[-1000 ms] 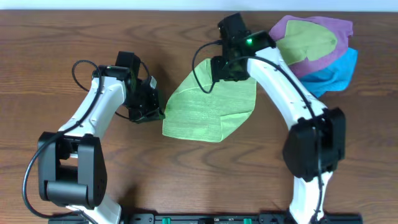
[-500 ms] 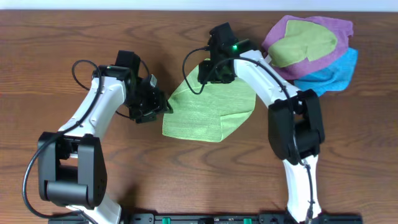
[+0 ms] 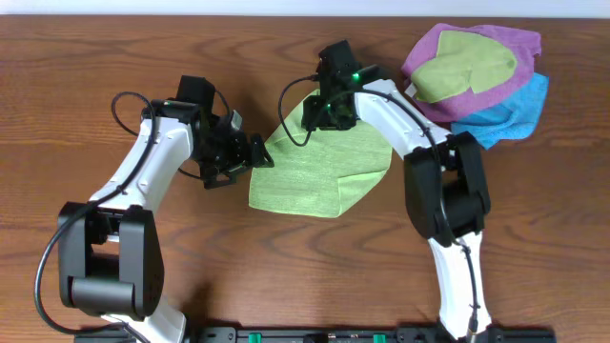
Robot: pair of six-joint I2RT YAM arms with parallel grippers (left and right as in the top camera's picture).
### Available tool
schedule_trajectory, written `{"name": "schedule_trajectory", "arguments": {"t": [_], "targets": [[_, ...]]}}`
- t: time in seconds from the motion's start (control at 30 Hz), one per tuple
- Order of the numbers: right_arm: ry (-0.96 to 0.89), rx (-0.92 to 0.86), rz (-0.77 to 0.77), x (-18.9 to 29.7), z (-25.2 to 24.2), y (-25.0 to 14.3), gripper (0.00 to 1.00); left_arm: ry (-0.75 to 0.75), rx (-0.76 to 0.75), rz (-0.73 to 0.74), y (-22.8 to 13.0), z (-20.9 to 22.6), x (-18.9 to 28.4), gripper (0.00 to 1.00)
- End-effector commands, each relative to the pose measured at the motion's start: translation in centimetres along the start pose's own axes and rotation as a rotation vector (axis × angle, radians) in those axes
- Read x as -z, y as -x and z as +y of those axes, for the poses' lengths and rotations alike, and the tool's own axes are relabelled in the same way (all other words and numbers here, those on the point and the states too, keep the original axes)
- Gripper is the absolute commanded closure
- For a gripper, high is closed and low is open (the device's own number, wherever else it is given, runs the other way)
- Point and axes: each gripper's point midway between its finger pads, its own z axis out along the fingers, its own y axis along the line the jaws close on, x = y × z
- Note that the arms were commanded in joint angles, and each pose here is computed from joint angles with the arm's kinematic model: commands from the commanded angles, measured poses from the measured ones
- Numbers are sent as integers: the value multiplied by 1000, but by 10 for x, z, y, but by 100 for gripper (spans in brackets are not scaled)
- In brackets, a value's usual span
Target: Fold the cloth
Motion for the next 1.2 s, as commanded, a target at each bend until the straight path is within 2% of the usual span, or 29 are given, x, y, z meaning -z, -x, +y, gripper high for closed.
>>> {"name": "schedule_trajectory", "arguments": {"t": [0.0,0.13,0.27,0.5,0.63,0.7,0.87,1.0,1.17], "targets": [[-14,-6,18,-12,-1,-6,46,-20,-19,-11,-1,-6,6,4],[-10,-3,8,-13,-1,-4,53,-20,-19,-11,0,-5,6,4],[-7,-1,1,-13,0,-2,75,-20,-18,-12,0,-5,6,4],[19,13,-39,-13,6,8,99,-20,-20,-13,0,-5,6,4],[31,13,-34,-13,8,7,95,-20,-19,-14,0,-5,6,4],[26,9,-23,-13,7,5,99,-21,-21,-16,1,-5,6,4],[65,22,-48,-12,15,11,99,-25,-27,-26,3,-6,6,5],[174,79,-138,-8,39,34,99,-25,-26,-25,3,-6,6,5],[222,137,-241,-3,61,55,99,-25,-27,-26,3,-6,6,5]]}}
